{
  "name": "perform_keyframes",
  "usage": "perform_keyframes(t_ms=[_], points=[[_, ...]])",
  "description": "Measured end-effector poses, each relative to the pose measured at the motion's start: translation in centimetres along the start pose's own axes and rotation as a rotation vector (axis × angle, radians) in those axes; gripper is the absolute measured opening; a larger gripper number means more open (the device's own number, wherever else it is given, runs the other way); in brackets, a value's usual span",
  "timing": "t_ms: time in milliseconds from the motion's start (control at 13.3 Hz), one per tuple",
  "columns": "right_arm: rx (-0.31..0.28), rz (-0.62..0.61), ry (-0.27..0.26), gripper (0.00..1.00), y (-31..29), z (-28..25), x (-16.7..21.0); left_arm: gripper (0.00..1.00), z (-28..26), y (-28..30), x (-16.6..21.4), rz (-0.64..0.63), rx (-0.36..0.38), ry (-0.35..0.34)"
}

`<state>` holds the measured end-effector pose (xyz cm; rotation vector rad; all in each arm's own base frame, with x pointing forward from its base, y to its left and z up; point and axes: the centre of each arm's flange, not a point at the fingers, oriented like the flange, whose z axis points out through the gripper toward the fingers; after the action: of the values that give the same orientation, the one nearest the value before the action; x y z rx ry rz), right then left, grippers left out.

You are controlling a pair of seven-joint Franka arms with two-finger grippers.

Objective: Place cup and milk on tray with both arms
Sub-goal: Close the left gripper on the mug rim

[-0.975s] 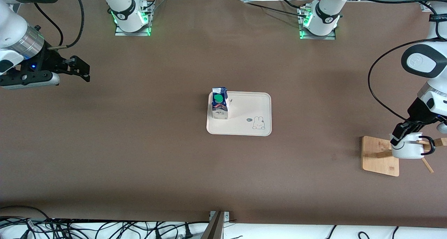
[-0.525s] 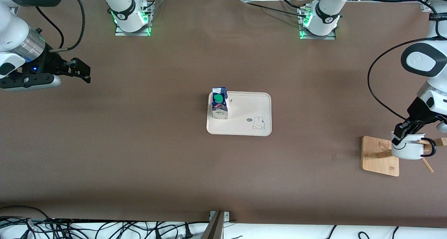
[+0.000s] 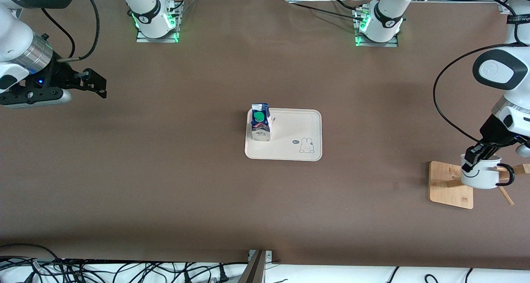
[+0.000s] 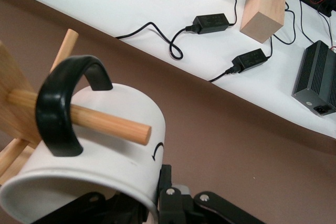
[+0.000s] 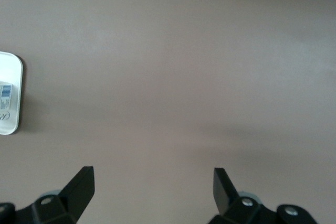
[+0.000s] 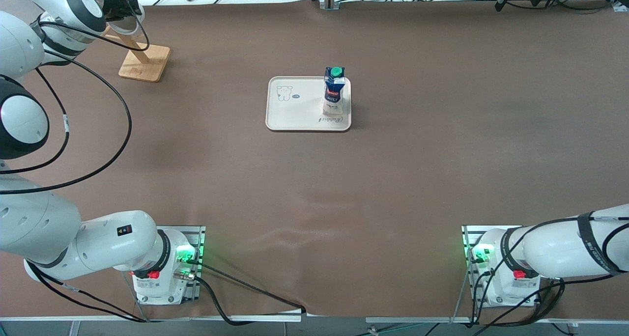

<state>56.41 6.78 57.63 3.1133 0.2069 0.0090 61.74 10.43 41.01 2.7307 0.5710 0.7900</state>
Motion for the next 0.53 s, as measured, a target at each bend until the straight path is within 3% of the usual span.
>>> perform_keyframes(t_ms=[525], points=[[0.0, 0.0, -0.01, 1.0, 0.0, 0.1, -0.1, 0.09, -1.2, 3.1, -0.3, 0.04, -0.032, 0.009]])
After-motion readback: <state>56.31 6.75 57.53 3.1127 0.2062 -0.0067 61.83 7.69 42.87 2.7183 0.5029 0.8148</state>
